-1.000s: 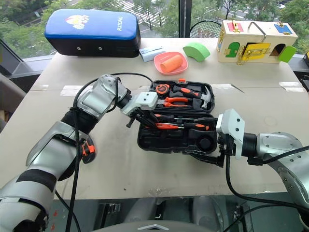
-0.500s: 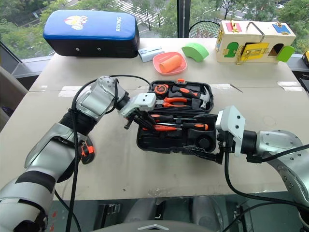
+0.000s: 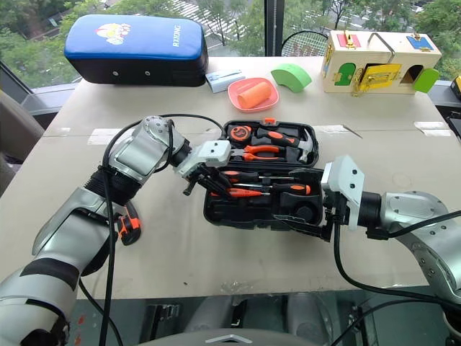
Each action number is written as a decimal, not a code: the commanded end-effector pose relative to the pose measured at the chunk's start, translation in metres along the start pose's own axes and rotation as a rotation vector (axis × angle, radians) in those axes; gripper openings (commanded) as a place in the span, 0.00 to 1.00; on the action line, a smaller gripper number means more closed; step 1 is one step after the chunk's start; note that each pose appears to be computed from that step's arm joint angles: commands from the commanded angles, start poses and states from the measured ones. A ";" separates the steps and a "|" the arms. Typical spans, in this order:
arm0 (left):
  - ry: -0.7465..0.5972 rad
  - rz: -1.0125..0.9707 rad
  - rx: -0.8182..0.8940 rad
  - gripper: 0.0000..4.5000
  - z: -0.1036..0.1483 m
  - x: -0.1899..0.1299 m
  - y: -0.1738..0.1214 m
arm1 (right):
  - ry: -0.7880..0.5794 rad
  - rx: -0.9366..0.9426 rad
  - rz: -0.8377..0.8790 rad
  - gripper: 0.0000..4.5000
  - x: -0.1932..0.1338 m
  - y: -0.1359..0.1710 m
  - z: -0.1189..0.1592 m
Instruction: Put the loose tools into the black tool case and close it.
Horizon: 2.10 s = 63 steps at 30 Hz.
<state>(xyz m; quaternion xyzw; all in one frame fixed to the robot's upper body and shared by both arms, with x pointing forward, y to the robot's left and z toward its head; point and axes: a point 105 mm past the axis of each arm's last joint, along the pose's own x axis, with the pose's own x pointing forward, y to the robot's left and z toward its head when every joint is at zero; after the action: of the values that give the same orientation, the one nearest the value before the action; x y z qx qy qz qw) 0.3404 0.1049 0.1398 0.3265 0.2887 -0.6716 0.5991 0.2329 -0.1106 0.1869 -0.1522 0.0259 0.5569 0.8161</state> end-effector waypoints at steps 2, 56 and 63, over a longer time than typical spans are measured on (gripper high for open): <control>-0.006 -0.007 -0.008 0.35 -0.002 0.002 -0.002 | -0.027 -0.036 0.004 1.00 0.001 0.002 0.008; -0.295 0.186 -0.244 0.00 -0.040 0.026 -0.023 | -0.024 -0.011 0.023 1.00 0.007 -0.001 0.003; -0.360 0.234 -0.233 0.00 -0.027 0.013 -0.016 | -0.028 -0.013 0.028 1.00 0.008 -0.001 0.003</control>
<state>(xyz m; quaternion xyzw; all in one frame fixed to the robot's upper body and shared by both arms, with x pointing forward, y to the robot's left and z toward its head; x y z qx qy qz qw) 0.3247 0.1125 0.1159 0.1592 0.2001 -0.6230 0.7392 0.2374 -0.1054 0.1802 -0.1387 0.0338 0.5661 0.8119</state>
